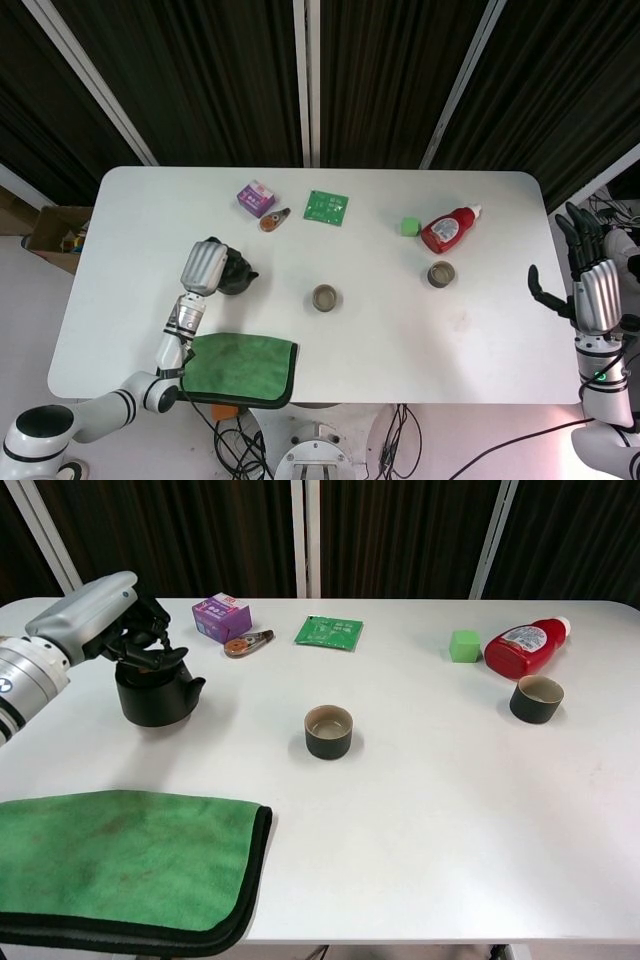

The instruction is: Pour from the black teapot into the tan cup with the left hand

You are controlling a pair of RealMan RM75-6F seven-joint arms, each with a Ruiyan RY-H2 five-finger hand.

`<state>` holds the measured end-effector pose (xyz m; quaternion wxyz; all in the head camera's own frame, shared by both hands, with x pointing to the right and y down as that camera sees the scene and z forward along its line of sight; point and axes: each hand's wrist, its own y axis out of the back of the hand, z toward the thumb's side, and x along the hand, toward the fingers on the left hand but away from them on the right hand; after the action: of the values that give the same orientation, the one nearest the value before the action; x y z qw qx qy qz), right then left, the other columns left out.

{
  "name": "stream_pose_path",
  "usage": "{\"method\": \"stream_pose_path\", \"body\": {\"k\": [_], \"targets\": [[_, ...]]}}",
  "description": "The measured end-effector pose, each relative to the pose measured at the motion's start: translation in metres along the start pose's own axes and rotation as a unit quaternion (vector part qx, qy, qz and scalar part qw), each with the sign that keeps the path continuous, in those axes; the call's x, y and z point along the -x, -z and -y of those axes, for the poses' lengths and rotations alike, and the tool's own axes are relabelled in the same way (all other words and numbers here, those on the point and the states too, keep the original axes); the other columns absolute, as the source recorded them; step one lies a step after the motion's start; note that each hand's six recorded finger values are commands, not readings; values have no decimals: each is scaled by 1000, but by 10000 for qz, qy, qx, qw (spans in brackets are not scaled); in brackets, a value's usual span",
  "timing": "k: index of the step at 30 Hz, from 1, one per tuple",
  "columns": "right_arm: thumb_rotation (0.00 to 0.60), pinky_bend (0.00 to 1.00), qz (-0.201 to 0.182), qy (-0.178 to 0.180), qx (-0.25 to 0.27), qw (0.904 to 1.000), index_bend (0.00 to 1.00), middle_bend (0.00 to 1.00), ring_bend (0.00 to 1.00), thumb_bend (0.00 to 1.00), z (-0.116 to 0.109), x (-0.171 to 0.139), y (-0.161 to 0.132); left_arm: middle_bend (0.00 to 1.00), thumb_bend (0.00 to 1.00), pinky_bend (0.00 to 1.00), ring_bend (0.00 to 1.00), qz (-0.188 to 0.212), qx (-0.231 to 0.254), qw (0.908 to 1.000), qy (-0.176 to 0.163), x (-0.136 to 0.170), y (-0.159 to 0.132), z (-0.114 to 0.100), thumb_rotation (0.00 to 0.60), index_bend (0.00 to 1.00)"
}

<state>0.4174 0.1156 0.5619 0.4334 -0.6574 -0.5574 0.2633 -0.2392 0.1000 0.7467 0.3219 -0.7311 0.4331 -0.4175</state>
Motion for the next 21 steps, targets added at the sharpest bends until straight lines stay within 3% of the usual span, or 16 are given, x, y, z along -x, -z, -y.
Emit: {"method": "stream_pose_path", "body": {"k": [21], "targets": [[600, 0, 11, -17, 23, 10000, 0, 7, 0, 477, 4, 1, 0, 1000, 337, 489, 899, -68, -14, 9999, 90, 4, 8, 14, 600, 974]]}}
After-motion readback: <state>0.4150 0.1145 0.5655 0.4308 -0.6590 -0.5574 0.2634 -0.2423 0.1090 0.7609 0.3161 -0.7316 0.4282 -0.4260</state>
